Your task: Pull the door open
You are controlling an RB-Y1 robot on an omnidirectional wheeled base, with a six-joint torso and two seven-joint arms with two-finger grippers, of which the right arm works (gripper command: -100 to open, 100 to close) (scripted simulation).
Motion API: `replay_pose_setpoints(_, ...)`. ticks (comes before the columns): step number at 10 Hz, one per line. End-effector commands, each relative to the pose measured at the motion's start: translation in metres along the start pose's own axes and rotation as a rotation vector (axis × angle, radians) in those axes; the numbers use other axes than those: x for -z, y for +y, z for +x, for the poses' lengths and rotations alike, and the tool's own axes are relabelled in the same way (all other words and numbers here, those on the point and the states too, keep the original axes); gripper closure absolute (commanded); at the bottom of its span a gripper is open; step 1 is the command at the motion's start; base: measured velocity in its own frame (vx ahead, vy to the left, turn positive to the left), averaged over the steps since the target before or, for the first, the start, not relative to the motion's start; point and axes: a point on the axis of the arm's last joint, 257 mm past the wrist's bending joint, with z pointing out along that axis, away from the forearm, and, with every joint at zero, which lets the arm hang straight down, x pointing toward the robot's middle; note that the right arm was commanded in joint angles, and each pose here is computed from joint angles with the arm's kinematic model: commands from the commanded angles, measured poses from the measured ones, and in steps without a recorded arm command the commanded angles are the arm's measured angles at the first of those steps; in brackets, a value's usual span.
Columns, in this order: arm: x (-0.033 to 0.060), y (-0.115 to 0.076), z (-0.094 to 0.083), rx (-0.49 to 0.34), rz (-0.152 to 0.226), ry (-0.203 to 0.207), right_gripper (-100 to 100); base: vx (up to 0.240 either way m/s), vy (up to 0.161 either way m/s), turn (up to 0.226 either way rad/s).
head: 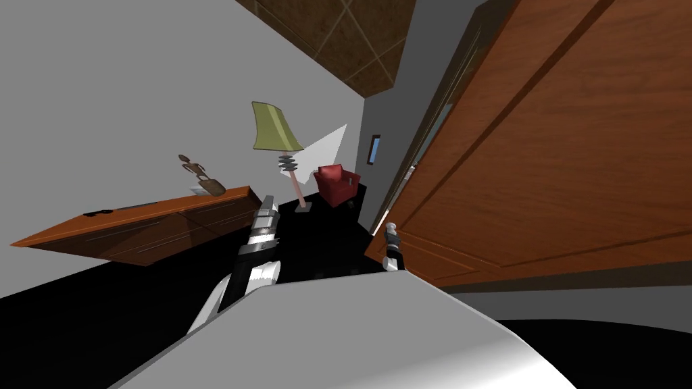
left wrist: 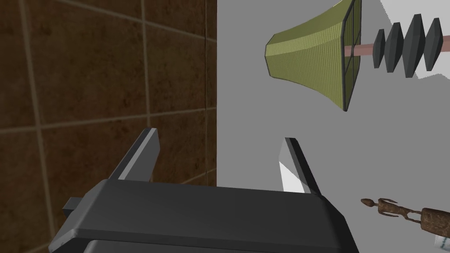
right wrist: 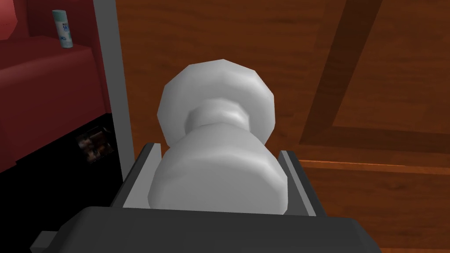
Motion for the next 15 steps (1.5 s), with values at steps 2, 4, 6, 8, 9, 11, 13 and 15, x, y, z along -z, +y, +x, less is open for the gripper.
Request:
replay_pose_setpoints(2, 0.0011, -0.002, -0.001, -0.002, 0.003, -0.003, 100, -0.024, 0.006, 0.008)
replay_pose_setpoints(4, 0.0011, -0.002, -0.001, -0.002, 0.003, -0.003, 100, -0.004, 0.002, -0.002)
replay_pose_setpoints(6, 0.0026, -0.006, -0.002, -0.004, 0.032, -0.006, 100, -0.164, -0.019, 0.089)
replay_pose_setpoints(8, 0.0031, -0.011, -0.001, -0.009, 0.063, -0.003, 100, -0.237, 0.003, 0.101)
replay_pose_setpoints(9, 0.0036, -0.014, 0.000, -0.011, 0.080, -0.002, 100, -0.243, -0.010, 0.102)
replay_pose_setpoints(11, 0.0054, -0.022, 0.001, -0.018, 0.122, -0.001, 100, -0.225, -0.039, 0.132)
replay_pose_setpoints(13, 0.0072, -0.027, 0.001, -0.024, 0.156, -0.002, 100, -0.229, -0.006, 0.107)
replay_pose_setpoints(15, 0.0087, -0.028, -0.001, -0.022, 0.156, -0.009, 100, -0.144, -0.024, 0.047)
